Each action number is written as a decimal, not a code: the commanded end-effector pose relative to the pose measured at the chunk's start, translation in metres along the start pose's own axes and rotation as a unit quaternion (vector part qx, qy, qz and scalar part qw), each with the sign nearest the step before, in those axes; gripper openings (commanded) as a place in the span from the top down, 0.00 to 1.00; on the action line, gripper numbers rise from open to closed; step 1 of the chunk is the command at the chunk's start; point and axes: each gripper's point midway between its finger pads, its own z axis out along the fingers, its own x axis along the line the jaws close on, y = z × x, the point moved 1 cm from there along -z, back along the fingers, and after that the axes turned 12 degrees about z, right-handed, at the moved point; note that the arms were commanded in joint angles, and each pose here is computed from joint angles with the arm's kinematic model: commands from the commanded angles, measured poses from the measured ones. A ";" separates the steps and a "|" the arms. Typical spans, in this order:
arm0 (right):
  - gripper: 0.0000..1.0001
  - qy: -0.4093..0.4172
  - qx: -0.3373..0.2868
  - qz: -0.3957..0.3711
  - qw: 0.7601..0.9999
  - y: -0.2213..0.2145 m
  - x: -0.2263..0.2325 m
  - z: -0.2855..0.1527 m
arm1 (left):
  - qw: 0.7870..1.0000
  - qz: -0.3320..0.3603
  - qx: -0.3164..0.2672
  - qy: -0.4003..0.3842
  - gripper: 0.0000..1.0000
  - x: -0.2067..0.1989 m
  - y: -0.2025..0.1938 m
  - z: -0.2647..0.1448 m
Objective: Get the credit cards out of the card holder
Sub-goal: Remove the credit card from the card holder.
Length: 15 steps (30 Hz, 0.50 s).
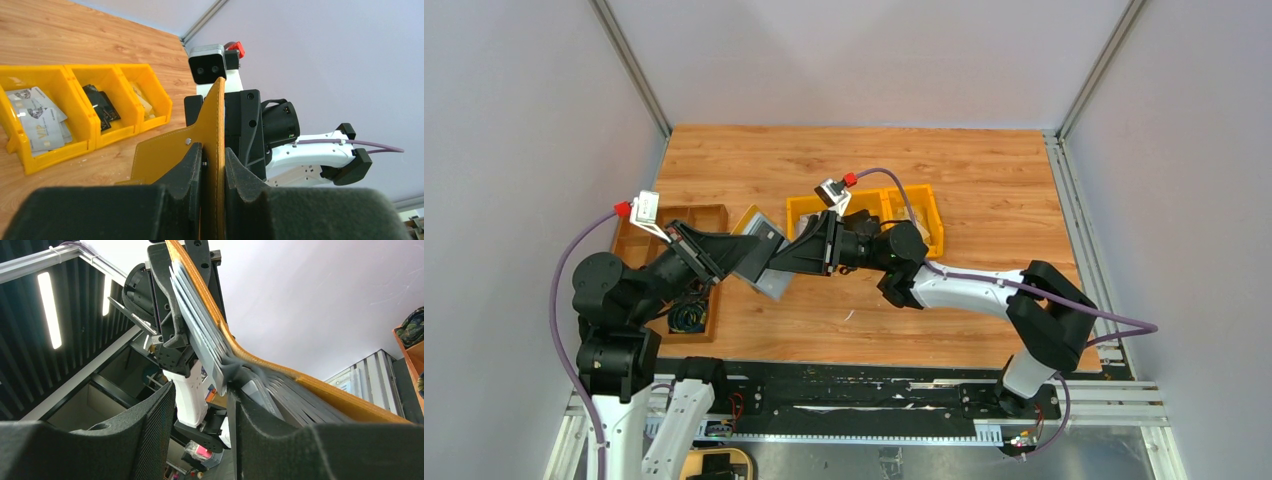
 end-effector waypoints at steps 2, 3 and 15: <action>0.53 0.013 -0.004 -0.008 1.000 0.005 0.004 0.004 | 0.999 0.014 -0.017 -0.040 0.96 -0.025 0.015 -0.006; 0.53 0.008 -0.006 -0.008 1.000 0.005 0.002 0.004 | 0.999 0.015 -0.018 -0.041 0.96 -0.025 0.016 -0.006; 0.71 0.071 -0.037 -0.019 0.997 0.029 0.030 0.010 | 0.999 0.016 -0.009 -0.026 0.96 -0.018 0.009 -0.006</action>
